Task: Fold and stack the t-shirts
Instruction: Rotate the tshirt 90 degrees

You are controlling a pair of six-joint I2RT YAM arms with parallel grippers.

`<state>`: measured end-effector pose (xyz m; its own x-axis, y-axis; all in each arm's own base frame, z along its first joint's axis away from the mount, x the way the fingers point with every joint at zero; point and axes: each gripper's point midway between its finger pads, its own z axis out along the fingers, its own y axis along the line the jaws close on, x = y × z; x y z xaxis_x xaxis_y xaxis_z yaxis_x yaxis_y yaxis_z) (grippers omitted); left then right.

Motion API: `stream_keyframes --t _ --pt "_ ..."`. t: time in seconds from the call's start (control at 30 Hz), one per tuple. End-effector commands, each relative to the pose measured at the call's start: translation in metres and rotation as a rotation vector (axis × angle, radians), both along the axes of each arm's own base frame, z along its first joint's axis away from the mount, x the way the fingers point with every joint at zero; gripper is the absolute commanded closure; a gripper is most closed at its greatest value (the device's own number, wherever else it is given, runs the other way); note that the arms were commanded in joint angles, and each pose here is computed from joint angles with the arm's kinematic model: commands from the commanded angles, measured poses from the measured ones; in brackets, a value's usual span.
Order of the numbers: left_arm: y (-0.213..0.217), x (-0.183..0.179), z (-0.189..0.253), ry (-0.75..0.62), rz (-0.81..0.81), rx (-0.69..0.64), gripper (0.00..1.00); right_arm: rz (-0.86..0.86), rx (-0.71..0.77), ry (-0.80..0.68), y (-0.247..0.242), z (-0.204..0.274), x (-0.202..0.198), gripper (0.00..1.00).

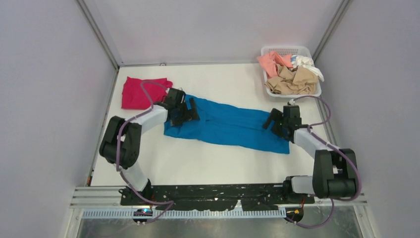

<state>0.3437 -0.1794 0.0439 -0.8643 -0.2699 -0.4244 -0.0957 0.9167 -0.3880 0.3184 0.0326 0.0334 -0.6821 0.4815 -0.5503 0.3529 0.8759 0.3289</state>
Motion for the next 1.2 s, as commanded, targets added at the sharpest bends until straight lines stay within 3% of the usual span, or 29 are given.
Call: stream_keyframes --t 0.0,0.13,0.23,0.4,0.63,0.8,0.97,1.17 --pt "-0.017 0.059 0.033 -0.067 0.021 -0.009 0.00 0.046 0.090 0.169 0.018 -0.018 -0.072 0.05" --pt "-0.034 0.105 0.036 -0.092 0.023 -0.011 0.00 0.155 0.159 0.228 0.048 -0.020 -0.113 0.05" --pt "-0.048 0.139 0.045 -0.097 0.005 -0.009 0.00 0.335 0.193 0.244 0.078 -0.017 -0.137 0.05" --pt "-0.080 0.156 0.051 -0.060 -0.071 -0.089 0.01 0.551 0.176 0.250 0.104 -0.014 -0.158 0.05" --pt "-0.072 0.159 0.052 -0.092 -0.060 -0.035 0.00 0.451 0.022 0.118 0.077 0.028 -0.144 0.05" --pt "-0.068 0.166 0.096 -0.201 -0.055 -0.036 0.01 0.258 -0.137 -0.036 0.041 0.073 -0.113 0.05" --pt "-0.050 0.136 0.125 -0.231 -0.032 0.022 0.00 0.334 -0.090 -0.177 0.061 0.096 -0.089 0.05" --pt "-0.041 0.042 0.081 -0.099 -0.019 0.016 0.00 0.384 -0.058 -0.250 0.089 0.092 -0.040 0.05"
